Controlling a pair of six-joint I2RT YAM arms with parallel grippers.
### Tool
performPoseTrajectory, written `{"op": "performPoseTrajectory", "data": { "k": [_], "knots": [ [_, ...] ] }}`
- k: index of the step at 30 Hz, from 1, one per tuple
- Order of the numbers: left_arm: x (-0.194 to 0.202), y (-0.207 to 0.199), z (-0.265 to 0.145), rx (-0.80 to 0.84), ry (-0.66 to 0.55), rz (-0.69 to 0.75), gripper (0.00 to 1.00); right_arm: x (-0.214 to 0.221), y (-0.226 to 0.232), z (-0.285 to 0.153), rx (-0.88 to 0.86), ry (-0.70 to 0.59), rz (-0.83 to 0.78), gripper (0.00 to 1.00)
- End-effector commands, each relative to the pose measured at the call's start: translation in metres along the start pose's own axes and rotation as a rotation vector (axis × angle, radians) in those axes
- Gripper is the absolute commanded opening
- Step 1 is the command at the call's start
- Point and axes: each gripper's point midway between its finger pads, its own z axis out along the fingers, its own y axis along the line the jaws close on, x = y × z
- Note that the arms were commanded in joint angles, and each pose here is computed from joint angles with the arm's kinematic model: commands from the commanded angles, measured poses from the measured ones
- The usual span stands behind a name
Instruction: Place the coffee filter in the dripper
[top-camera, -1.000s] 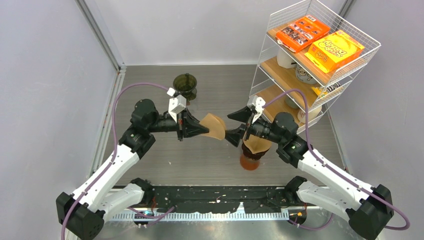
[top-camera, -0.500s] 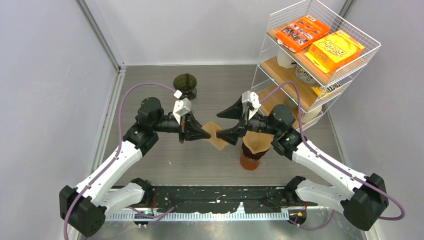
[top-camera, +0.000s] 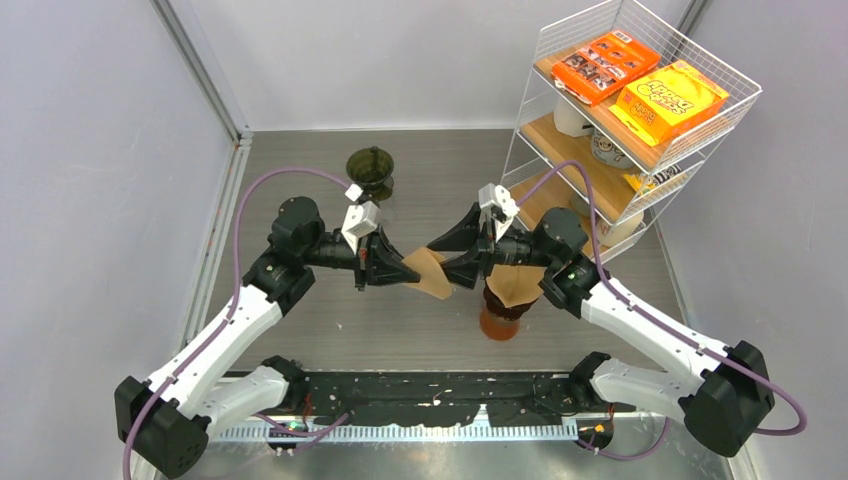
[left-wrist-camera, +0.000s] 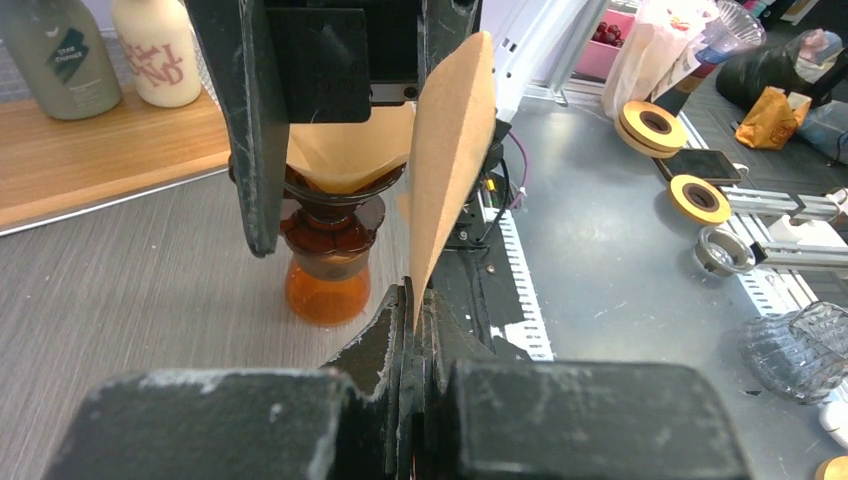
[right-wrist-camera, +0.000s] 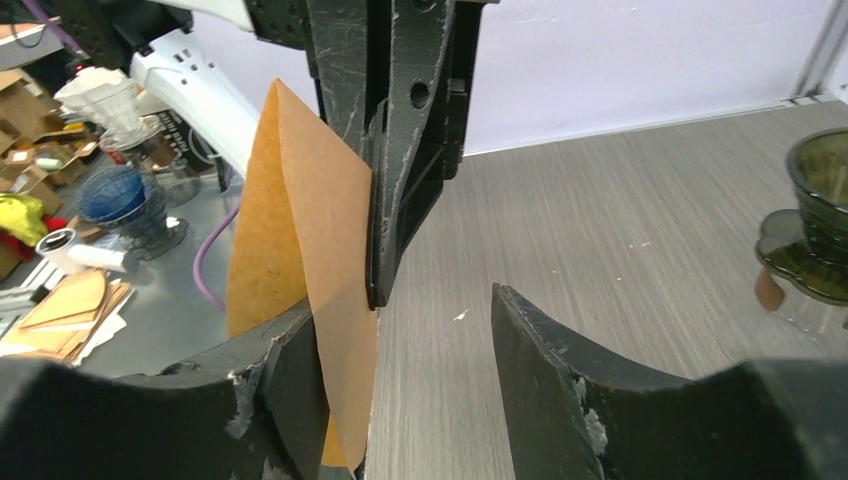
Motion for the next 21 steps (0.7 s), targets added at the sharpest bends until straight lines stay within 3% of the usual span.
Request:
{"op": "performPoseTrajectory", "data": {
  "k": [1,6,10,16,21],
  "knots": [
    [-0.017,-0.013,0.001,0.061,-0.027,0.093,0.00,-0.015,0.025,0.005,-0.138,-0.016,-0.051,0.59],
    [-0.019,-0.017,0.002,0.084,-0.031,0.111,0.00,-0.013,0.031,0.008,-0.163,-0.010,-0.050,0.48],
    [-0.018,-0.015,0.003,0.085,-0.030,0.105,0.00,-0.014,0.031,0.010,-0.162,-0.009,-0.047,0.27],
    [-0.018,-0.016,0.003,0.081,-0.032,0.102,0.00,-0.019,0.020,0.011,-0.080,-0.028,-0.054,0.06],
    [-0.017,-0.019,0.001,0.085,-0.034,0.111,0.00,-0.021,0.024,0.008,-0.083,-0.028,-0.066,0.07]
  ]
}}
